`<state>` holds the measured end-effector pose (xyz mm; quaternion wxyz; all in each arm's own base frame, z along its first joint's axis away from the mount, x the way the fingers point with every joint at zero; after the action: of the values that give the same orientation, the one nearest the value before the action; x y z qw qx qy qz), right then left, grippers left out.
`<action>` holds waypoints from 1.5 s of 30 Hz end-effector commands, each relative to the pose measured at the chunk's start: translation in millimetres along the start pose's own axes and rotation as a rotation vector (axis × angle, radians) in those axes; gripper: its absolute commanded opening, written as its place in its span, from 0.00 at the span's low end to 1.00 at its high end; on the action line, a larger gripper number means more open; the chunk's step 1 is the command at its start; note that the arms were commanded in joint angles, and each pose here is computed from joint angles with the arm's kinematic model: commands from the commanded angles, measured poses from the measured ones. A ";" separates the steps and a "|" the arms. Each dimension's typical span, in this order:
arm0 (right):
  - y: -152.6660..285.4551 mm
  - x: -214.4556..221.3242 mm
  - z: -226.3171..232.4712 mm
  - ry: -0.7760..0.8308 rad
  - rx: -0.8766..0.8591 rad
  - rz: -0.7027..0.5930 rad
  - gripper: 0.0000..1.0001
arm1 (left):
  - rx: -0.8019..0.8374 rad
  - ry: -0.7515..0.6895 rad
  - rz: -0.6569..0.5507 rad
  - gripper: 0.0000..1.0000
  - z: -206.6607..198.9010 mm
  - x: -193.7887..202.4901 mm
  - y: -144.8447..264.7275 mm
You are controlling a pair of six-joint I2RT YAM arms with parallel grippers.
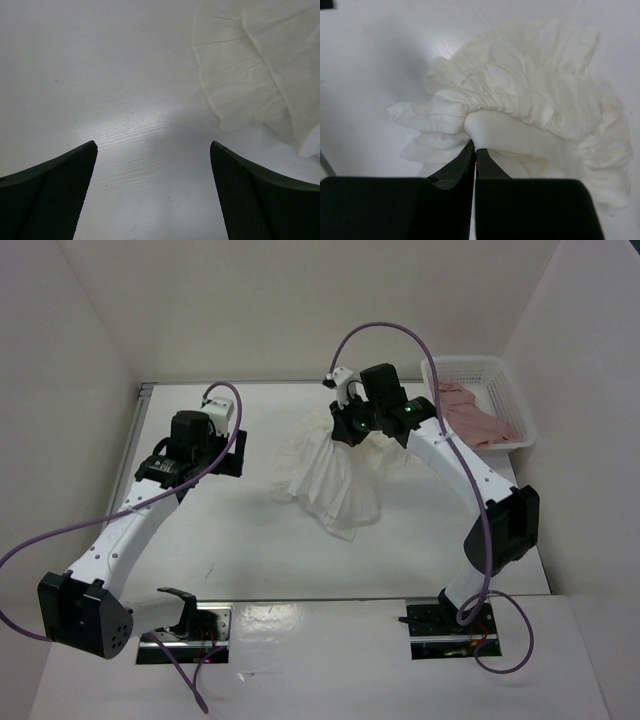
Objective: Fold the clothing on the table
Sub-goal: Flatten the skirt out
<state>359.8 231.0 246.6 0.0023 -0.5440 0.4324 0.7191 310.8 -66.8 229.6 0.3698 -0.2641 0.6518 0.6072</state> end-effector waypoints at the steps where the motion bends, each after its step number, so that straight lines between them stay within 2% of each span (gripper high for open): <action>1: 18.1 -26.3 38.3 0.040 -0.134 -0.065 0.00 | 0.002 -0.007 -0.037 0.99 1.5 -5.4 4.3; 5: -0.8 -20.6 57.5 0.062 -0.230 -0.018 0.00 | 0.011 -0.008 -0.028 0.99 0.1 -3.8 1.8; 7: -18.5 -14.8 71.3 0.070 -0.274 0.017 0.08 | 0.011 -0.017 -0.028 0.99 0.5 -3.8 1.8; 8: -24.3 -14.5 77.6 0.078 -0.289 0.026 0.19 | 0.011 -0.017 -0.028 0.99 0.5 -3.8 1.8; 9: -34.9 -12.5 81.6 0.080 -0.303 0.043 0.54 | 0.020 -0.017 -0.027 0.99 -0.7 -3.8 1.8; 10: -40.1 -10.6 94.8 0.091 -0.339 0.058 0.66 | 0.020 -0.017 -0.027 0.99 -0.8 -3.8 1.8; 12: -51.1 -10.9 98.3 0.093 -0.351 0.075 0.76 | 0.020 -0.018 -0.018 0.99 -0.9 -2.2 -0.7; 16: -55.3 -19.2 102.9 0.101 -0.361 0.080 0.77 | 0.040 -0.027 -0.018 0.99 -3.2 -2.1 -0.6; 18: -42.3 -28.3 90.1 0.128 -0.242 0.044 0.77 | 0.053 -0.027 -0.018 0.99 -5.0 -2.1 -0.6; 20: -37.7 -15.9 79.1 0.125 -0.141 0.056 0.77 | 0.069 -0.037 -0.018 0.99 -6.7 -2.0 -0.5; 23: -15.8 -5.8 47.6 0.147 0.104 0.032 0.73 | 0.104 -0.046 -0.027 0.99 -11.0 -3.4 2.3; 24: -13.3 9.7 41.4 0.136 0.127 0.058 0.71 | 0.118 -0.046 -0.027 0.99 -12.9 -3.4 2.5; 26: 7.9 12.8 22.1 0.106 0.185 0.034 0.70 | 0.143 -0.056 -0.009 0.99 -15.8 2.3 2.0; 30: 15.3 51.8 -2.1 0.092 0.296 0.131 0.70 | 0.229 -0.078 0.008 0.99 -26.2 6.4 4.5; 33: 10.2 81.8 -2.0 0.096 0.299 0.216 0.67 | 0.310 -0.108 0.060 0.99 -35.1 17.6 2.0; 38: 5.5 98.5 -6.7 0.089 0.320 0.241 0.67 | 0.352 -0.149 0.140 0.99 -44.9 31.9 -9.7; 40: 7.1 100.2 -5.5 0.080 0.321 0.240 0.67 | 0.315 -0.220 0.154 0.99 -52.5 36.0 -16.1; 41: 9.8 97.7 -5.2 0.081 0.323 0.229 0.67 | 0.336 -0.284 0.162 0.99 -69.6 44.6 -15.1; 42: 9.9 97.6 -5.2 0.081 0.323 0.229 0.67 | 0.283 -0.329 0.157 0.99 -70.2 46.8 -17.1; 45: 15.9 94.0 -5.9 0.077 0.325 0.200 0.67 | 0.296 -0.439 0.110 0.99 -92.2 50.4 -15.0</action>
<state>312.9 173.7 161.1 -0.0400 -0.4928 0.6064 0.6227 278.1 -146.0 177.1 0.4558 -0.0435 0.6935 0.5562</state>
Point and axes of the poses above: each gripper's point midway between its finger pads, its own y axis back along the fingers, its own z axis along the line the jaws close on, x = y × z, the point moved 4 cm from there along y, back along the fingers, and after that the axes turned 2 degrees about y, right-handed, at the moved point
